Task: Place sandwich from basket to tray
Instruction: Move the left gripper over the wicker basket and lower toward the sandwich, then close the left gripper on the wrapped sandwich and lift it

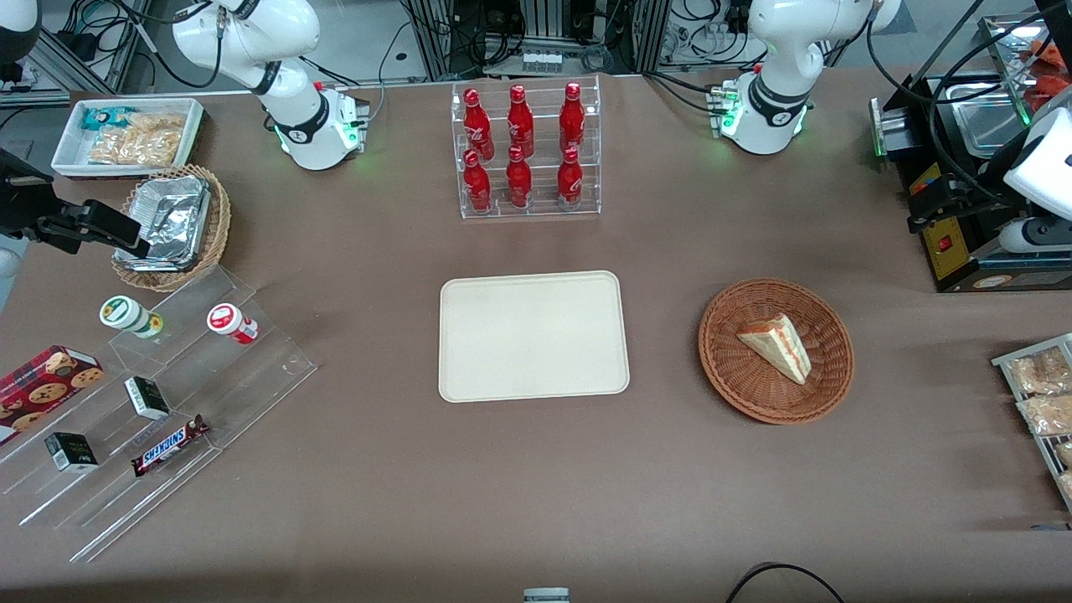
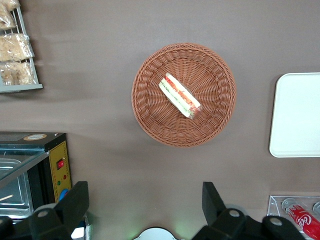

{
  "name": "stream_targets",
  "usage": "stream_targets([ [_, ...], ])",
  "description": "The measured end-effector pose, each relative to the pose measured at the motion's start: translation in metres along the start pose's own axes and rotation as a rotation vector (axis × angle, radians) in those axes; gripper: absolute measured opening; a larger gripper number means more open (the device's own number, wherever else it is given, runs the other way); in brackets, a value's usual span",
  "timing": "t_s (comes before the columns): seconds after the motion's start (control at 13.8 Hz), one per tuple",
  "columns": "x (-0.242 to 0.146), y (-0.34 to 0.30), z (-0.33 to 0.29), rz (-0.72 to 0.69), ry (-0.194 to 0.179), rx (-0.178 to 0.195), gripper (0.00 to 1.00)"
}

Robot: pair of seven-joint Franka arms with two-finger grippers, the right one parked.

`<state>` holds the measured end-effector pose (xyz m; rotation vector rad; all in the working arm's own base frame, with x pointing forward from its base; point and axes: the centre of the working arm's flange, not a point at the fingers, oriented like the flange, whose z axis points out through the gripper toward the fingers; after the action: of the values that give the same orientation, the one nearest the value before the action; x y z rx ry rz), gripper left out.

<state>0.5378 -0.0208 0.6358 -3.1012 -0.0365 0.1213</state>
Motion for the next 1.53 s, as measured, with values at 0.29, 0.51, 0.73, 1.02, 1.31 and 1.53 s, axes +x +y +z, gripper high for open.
stream_targets([
  [0.29, 0.005, 0.000, 0.021, -0.006, -0.050, 0.002, 1.00],
  [0.51, 0.029, 0.003, 0.079, -0.003, -0.097, 0.000, 1.00],
  [0.73, 0.050, 0.010, 0.156, -0.106, -0.048, -0.005, 1.00],
  [1.02, 0.043, 0.040, 0.238, -0.403, 0.037, -0.029, 1.00],
  [1.31, 0.028, 0.068, 0.292, -0.710, 0.133, -0.104, 1.00],
  [1.53, 0.022, 0.077, 0.326, -0.771, 0.089, -0.098, 1.00],
])
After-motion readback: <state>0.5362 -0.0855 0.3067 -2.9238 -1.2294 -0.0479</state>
